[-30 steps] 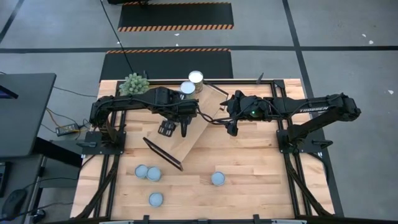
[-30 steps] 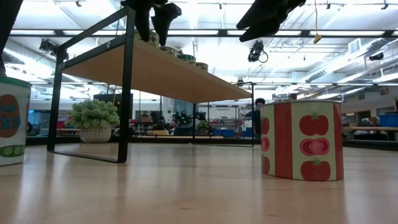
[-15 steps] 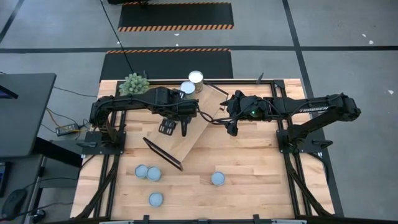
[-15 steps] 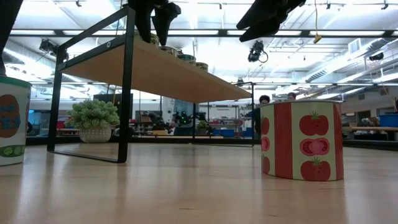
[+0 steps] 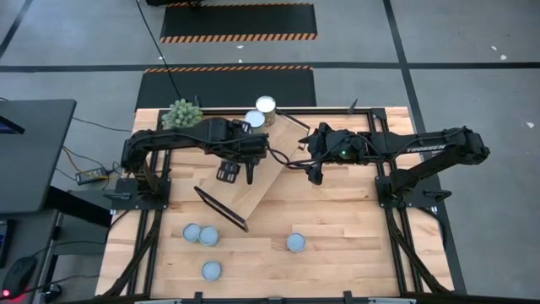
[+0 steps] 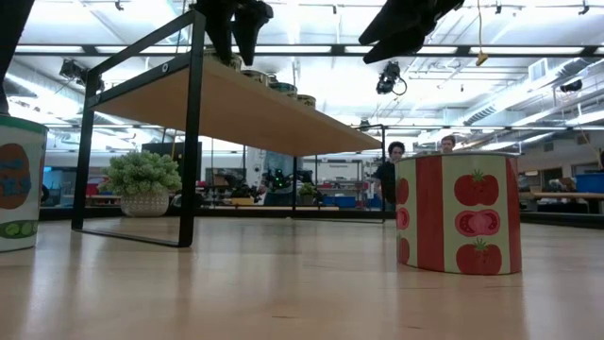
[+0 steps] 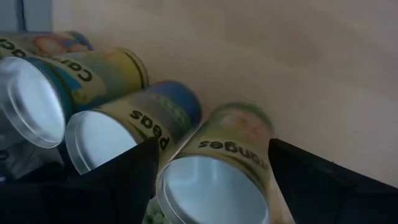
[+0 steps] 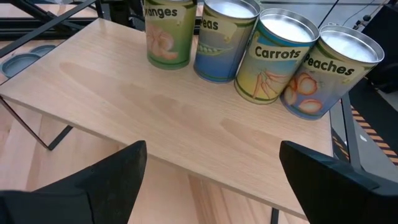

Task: Pick and place cans onto a shelf
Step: Put the canned oranges on the shelf, then put the canned mix vegetables on the shelf

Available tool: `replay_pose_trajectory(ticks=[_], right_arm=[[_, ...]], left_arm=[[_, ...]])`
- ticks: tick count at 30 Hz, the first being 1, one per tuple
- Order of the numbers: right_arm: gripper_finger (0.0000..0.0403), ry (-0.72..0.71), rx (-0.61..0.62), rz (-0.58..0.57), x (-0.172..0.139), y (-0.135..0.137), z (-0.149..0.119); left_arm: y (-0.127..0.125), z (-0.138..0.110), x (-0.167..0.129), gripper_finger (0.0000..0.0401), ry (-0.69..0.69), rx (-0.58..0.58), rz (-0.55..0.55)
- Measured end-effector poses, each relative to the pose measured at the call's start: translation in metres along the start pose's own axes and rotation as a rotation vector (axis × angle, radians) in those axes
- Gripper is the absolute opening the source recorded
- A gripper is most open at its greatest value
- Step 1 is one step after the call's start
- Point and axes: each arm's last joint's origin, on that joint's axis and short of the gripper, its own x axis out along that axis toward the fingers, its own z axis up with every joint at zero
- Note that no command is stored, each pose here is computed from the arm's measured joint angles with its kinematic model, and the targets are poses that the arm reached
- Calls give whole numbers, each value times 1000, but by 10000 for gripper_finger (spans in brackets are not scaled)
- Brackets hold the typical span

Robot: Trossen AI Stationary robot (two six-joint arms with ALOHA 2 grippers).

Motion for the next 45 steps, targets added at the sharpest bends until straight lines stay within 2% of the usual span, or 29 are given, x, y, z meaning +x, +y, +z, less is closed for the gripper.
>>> replay_pose_trajectory(ticks=[5, 12, 22, 31, 34, 39, 45], right_arm=[[375, -13, 4, 5, -4, -1, 1], [375, 7, 15, 83, -6, 6, -1], [375, 15, -34, 254, -16, 37, -4], [375, 34, -84, 434, -27, 67, -9], [375, 49, -88, 458, -26, 77, -12], [375, 72, -42, 473, -23, 90, -16], [375, 77, -34, 428, -23, 99, -19]], left_arm=[[5, 0, -14, 306, -67, -70, 2], [4, 2, -40, 294, -245, -213, -101], [-32, 9, -60, 249, -343, -143, -274], [-56, 11, -73, 205, -362, -94, -282], [-61, 8, -77, 190, -370, -90, -258], [-72, 3, -87, 172, -374, -101, -276], [-99, -2, -100, 167, -358, -104, -426]])
